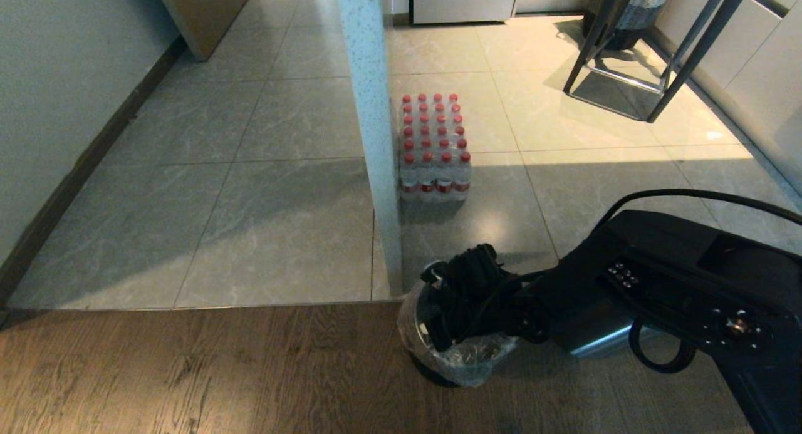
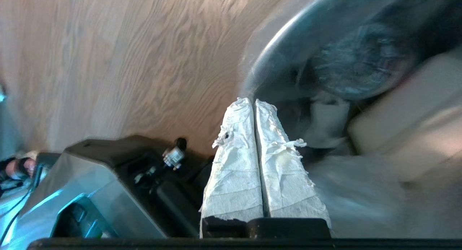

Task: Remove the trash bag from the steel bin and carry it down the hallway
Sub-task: Pick up the trash bag

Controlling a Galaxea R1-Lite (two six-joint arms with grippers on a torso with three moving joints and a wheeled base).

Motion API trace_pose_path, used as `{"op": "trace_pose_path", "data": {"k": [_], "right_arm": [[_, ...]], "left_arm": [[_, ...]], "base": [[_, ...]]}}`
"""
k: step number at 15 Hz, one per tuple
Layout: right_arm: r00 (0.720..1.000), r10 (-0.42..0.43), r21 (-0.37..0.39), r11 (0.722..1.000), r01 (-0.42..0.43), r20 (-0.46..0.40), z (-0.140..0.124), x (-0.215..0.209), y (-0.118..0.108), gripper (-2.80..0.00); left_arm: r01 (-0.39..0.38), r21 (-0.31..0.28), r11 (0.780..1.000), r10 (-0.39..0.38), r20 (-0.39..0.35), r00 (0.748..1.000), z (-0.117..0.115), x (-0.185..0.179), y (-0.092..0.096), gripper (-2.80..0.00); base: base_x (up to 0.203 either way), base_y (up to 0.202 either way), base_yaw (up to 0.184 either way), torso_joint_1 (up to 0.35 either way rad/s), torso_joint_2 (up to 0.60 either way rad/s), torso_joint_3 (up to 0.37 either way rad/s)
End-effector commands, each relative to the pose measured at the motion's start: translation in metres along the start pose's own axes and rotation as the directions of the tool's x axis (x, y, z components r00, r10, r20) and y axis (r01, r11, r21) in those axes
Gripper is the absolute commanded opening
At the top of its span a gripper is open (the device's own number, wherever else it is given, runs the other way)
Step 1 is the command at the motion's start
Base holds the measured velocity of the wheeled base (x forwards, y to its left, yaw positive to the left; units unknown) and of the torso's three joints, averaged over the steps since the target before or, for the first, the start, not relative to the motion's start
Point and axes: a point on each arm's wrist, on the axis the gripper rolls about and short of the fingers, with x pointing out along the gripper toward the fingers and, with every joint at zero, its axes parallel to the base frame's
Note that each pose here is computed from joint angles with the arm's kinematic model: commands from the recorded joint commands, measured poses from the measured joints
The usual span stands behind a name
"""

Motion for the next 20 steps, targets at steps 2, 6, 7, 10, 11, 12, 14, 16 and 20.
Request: {"op": "trace_pose_path", "data": {"k": [2, 6, 7, 10, 11, 12, 14, 16, 20], "right_arm": [[0.999, -0.009, 0.002, 1.0, 0.009, 0.032, 0.009, -0.015, -0.003, -2.8], [0.999, -0.016, 0.006, 1.0, 0.016, 0.04, 0.01, -0.024, -0.005, -2.8], [0.999, -0.016, 0.01, 1.0, 0.016, 0.029, 0.008, -0.024, -0.004, -2.8], [1.0, -0.014, 0.038, 0.999, 0.014, 0.018, 0.003, -0.03, -0.003, -2.8], [1.0, -0.014, 0.078, 0.997, 0.012, 0.019, 0.004, -0.033, -0.003, -2.8], [1.0, -0.01, 0.093, 0.996, 0.008, 0.02, 0.004, -0.034, -0.003, -2.8], [0.999, -0.017, 0.075, 0.997, 0.013, 0.045, 0.008, -0.034, -0.004, -2.8], [0.998, -0.018, 0.073, 0.997, 0.014, 0.058, 0.011, -0.042, -0.002, -2.8], [0.998, -0.025, 0.088, 0.996, 0.02, 0.053, 0.011, -0.049, -0.002, 0.0]], "left_arm": [[0.0, 0.0, 1.0, 0.0, 0.0, 1.0, 0.0, 0.0, 0.0, -2.8], [0.0, 0.0, 1.0, 0.0, 0.0, 1.0, 0.0, 0.0, 0.0, -2.8], [0.0, 0.0, 1.0, 0.0, 0.0, 1.0, 0.0, 0.0, 0.0, -2.8], [0.0, 0.0, 1.0, 0.0, 0.0, 1.0, 0.0, 0.0, 0.0, -2.8], [0.0, 0.0, 1.0, 0.0, 0.0, 1.0, 0.0, 0.0, 0.0, -2.8], [0.0, 0.0, 1.0, 0.0, 0.0, 1.0, 0.0, 0.0, 0.0, -2.8], [0.0, 0.0, 1.0, 0.0, 0.0, 1.0, 0.0, 0.0, 0.0, -2.8], [0.0, 0.0, 1.0, 0.0, 0.0, 1.0, 0.0, 0.0, 0.0, -2.8], [0.0, 0.0, 1.0, 0.0, 0.0, 1.0, 0.0, 0.0, 0.0, -2.8]], "base": [[0.0, 0.0, 0.0, 0.0, 0.0, 0.0], [0.0, 0.0, 0.0, 0.0, 0.0, 0.0], [0.0, 0.0, 0.0, 0.0, 0.0, 0.0], [0.0, 0.0, 0.0, 0.0, 0.0, 0.0], [0.0, 0.0, 0.0, 0.0, 0.0, 0.0], [0.0, 0.0, 0.0, 0.0, 0.0, 0.0], [0.0, 0.0, 0.0, 0.0, 0.0, 0.0], [0.0, 0.0, 0.0, 0.0, 0.0, 0.0], [0.0, 0.0, 0.0, 0.0, 0.0, 0.0]]}}
